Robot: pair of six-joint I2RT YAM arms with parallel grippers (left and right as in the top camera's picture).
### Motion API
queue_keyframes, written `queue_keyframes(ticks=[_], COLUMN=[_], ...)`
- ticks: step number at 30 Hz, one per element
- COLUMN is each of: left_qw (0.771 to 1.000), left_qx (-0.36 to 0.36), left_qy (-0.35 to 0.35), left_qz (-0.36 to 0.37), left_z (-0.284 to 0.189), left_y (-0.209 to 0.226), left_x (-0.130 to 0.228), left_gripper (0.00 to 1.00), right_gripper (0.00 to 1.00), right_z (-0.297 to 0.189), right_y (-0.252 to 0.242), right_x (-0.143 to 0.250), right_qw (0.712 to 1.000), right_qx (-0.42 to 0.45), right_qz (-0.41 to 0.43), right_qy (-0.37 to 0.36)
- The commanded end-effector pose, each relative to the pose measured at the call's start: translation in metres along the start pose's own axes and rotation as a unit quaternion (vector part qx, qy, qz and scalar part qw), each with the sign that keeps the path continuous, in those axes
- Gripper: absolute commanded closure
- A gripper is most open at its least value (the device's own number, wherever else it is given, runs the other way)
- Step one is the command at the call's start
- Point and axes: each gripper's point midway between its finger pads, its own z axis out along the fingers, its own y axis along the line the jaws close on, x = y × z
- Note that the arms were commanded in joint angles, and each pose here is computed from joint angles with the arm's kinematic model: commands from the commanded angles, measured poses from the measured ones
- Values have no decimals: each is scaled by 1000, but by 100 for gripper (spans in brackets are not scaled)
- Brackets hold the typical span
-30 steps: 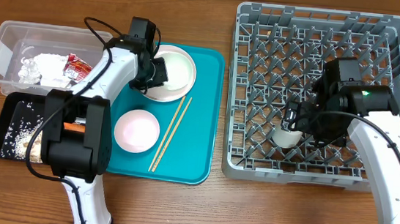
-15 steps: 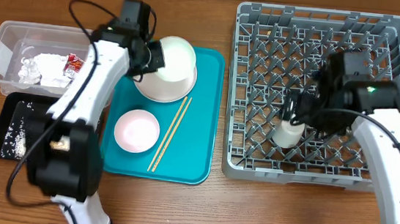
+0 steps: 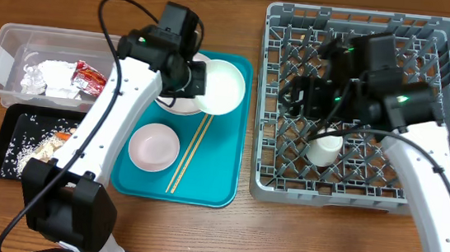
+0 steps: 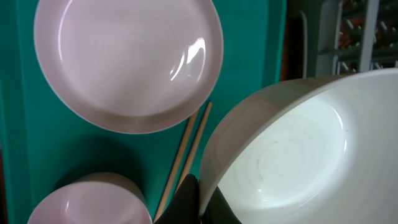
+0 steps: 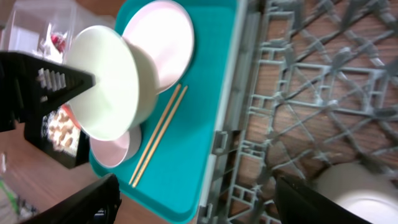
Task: Sort waste into correct bins and load items into the dishwasher
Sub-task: 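Lift the white bowl toward the right gripper and grasp it with the right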
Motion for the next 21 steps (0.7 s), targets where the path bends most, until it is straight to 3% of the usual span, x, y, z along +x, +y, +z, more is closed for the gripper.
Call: queue_keyframes(ticks=[1,8,18,21], left_qw=[998,994,990,990], left_qx=[39,88,112,111], left_qy=[6,30,38,39], left_qz=[40,59,78,78], left_z=[-5,-7,-9,-9], left_y=[-24,-45,-52,-52], left_x=[5,18,22,22], left_gripper=[96,96,95,94], right_gripper=[19,36,37,44], right_z=[16,47,91,92], right_y=[4,17,12,13], right_x=[2,3,10,7], right_qw=[999,998,997,998], right_qx=[46,41,23,20], right_qz=[-26,-51,-39,-41], right_qy=[-6,10,55,49])
